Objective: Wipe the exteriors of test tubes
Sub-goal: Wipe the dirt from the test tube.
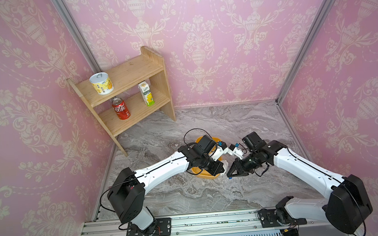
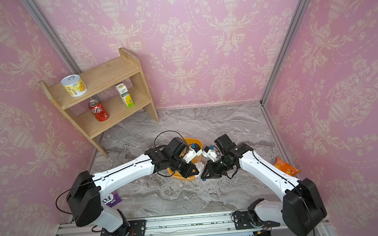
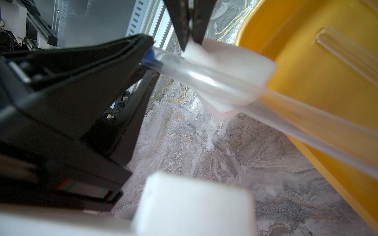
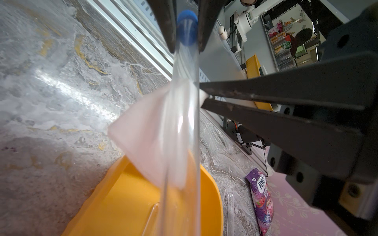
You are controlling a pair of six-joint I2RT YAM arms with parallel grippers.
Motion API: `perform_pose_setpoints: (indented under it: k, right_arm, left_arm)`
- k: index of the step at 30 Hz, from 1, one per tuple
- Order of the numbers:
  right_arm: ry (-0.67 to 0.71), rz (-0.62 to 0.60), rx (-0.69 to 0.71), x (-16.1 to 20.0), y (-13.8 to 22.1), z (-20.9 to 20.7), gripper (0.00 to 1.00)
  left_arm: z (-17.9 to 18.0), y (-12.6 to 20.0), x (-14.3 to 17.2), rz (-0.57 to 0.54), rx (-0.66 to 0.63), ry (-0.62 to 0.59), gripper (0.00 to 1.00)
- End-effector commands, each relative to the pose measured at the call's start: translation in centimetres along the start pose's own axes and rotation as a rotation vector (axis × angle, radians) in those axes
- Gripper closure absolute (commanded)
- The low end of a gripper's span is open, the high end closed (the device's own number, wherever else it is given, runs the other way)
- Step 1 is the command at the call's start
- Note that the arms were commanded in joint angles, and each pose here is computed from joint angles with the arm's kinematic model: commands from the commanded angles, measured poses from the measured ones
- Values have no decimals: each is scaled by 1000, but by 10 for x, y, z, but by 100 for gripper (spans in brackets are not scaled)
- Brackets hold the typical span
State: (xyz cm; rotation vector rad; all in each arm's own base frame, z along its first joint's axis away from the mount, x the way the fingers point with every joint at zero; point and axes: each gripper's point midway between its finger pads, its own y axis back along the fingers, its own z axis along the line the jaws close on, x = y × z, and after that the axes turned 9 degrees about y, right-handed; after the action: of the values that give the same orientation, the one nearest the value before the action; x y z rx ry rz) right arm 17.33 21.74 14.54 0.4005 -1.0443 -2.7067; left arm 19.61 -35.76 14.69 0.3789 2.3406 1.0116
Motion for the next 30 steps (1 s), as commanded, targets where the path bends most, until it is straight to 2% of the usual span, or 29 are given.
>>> perform_pose_setpoints:
  k: [1,9,30]
  right_arm:
    - [15,11,12,0,1,1,93]
    - [22,2,6,1,4,4,93]
    - [23,1,8,4,4,4,93]
  left_arm:
    - [-1,7,-1,-26,-18,-46,96]
    - [13,5,-14,-56,-74,-30,97]
    - [34,14,-67,-174,-86,-10,97]
